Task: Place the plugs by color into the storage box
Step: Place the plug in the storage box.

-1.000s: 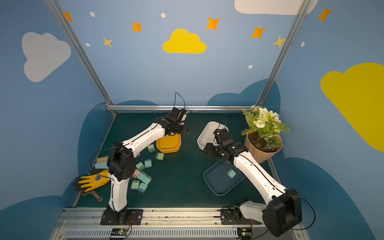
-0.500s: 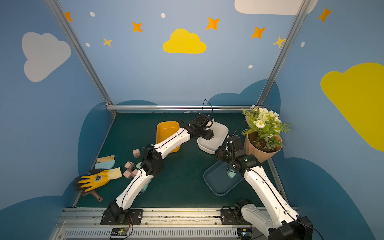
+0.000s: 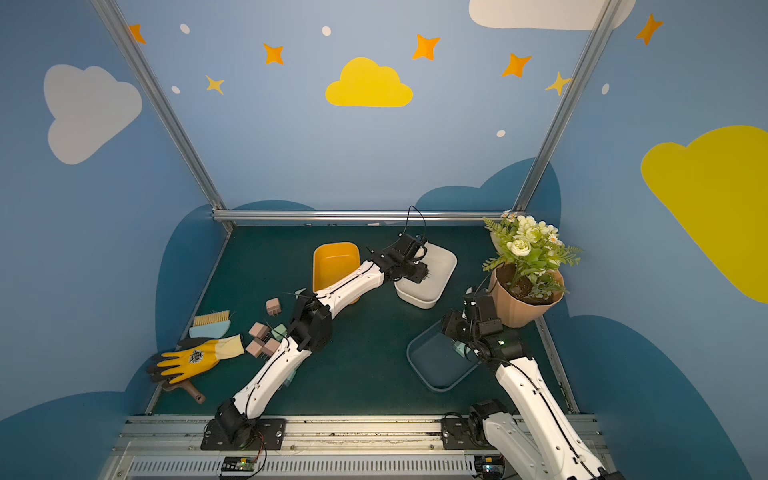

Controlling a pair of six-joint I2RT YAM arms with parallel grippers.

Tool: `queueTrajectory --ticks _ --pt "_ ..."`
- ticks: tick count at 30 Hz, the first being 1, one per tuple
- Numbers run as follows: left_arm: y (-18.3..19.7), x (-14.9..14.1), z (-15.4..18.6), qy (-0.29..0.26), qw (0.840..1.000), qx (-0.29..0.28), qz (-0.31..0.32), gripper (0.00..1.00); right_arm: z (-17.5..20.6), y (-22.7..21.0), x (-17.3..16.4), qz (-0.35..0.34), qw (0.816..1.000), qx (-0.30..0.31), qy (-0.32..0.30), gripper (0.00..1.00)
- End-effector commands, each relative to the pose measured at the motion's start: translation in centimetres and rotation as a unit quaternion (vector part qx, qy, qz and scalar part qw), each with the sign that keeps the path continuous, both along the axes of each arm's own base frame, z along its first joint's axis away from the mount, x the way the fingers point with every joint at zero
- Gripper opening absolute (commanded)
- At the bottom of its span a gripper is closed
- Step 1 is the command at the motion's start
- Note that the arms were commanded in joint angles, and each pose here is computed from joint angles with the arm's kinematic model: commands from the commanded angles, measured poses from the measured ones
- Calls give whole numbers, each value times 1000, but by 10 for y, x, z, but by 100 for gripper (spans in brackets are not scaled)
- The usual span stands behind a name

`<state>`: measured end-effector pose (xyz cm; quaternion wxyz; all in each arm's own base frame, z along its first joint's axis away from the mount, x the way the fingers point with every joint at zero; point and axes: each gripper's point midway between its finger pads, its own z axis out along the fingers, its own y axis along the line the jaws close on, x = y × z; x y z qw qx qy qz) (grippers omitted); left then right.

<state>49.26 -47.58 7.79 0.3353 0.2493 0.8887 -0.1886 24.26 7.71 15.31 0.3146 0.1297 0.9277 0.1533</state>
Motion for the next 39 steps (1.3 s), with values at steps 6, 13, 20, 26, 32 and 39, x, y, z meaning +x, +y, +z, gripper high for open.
queueTrajectory --ticks 6,13,20,26,32,39 --pt "-4 6 1 -15 1000 -5 2 56 4 -5 4 -3 1000 -17 -9 58" --pt "-6 5 7 -15 1000 -13 0 66 3 -7 5 -12 1000 -17 -10 58" --pt "-5 4 27 -23 1000 -20 -5 66 3 -2 6 1 1000 -10 -9 59" --pt "-3 -8 44 -14 999 -17 -25 66 6 5 13 11 1000 3 -16 61" --pt "8 -18 73 -5 1000 -17 -16 66 16 14 26 22 999 19 -39 61" --pt "23 -35 125 -9 999 -31 -13 65 30 34 34 62 995 53 -53 61"
